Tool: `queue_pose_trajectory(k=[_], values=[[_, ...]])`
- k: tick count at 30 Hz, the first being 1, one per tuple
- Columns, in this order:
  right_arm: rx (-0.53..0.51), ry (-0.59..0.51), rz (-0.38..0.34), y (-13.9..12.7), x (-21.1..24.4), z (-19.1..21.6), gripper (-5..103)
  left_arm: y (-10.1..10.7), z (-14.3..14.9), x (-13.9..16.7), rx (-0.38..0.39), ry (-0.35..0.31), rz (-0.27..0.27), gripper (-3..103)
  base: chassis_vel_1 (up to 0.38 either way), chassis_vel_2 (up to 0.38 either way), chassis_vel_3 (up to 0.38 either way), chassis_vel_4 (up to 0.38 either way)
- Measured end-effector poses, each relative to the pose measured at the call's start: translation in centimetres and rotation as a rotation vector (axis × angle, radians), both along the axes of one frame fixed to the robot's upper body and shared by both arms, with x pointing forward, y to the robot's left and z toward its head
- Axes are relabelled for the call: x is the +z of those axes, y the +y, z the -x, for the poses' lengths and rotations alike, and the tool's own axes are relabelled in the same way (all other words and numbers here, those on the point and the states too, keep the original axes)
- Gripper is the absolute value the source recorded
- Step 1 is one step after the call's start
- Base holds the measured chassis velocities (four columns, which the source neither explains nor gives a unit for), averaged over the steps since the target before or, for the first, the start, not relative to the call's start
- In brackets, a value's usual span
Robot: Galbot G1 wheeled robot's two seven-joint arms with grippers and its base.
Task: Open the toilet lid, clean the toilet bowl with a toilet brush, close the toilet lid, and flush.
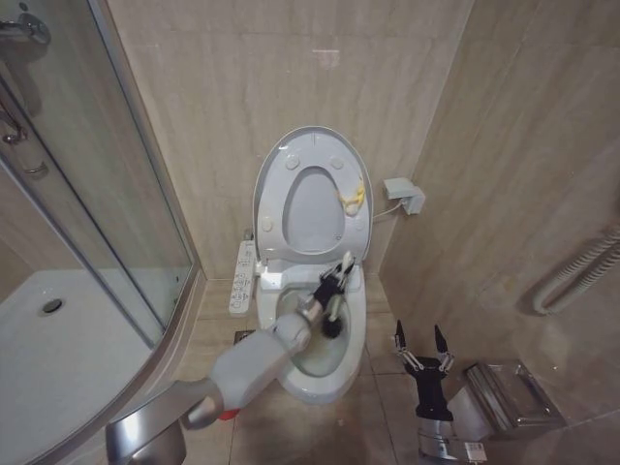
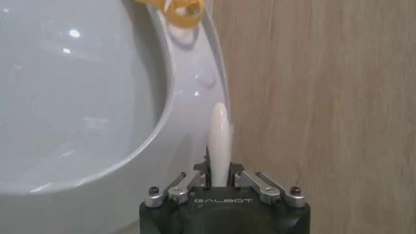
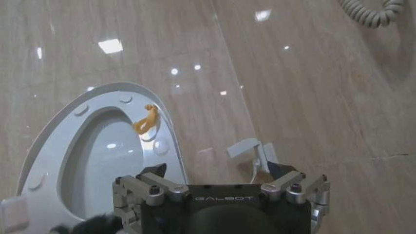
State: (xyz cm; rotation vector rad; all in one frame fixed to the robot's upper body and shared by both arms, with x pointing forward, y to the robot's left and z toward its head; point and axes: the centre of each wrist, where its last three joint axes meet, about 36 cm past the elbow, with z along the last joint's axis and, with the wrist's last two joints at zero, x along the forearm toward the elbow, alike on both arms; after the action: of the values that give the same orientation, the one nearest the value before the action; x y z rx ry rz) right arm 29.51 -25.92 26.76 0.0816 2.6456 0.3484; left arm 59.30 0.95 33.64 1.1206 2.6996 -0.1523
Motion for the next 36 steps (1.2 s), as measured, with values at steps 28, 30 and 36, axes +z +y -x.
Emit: queue_pose_trajectory(k=[28,30,36], values=[[-0.009,-0.001,0.006,0.3,0.1,0.2,100,1.6,1.2,-2.1,0.006,0.028,-0.020,19,0.000,0.000,0.000,0.000],[-0.013,0.001,0.007,0.2,0.1,0.4,100,0.4,1.3,-1.0,-0.012,0.015,0.008,19,0.000,0.000,0.000,0.000],[-0.014,-0.002,0.005,0.3,0.3,0.6,100,2.2,1.6,-3.6,0.016,0.040,-0.053,19,0.000,0.000,0.000,0.000]])
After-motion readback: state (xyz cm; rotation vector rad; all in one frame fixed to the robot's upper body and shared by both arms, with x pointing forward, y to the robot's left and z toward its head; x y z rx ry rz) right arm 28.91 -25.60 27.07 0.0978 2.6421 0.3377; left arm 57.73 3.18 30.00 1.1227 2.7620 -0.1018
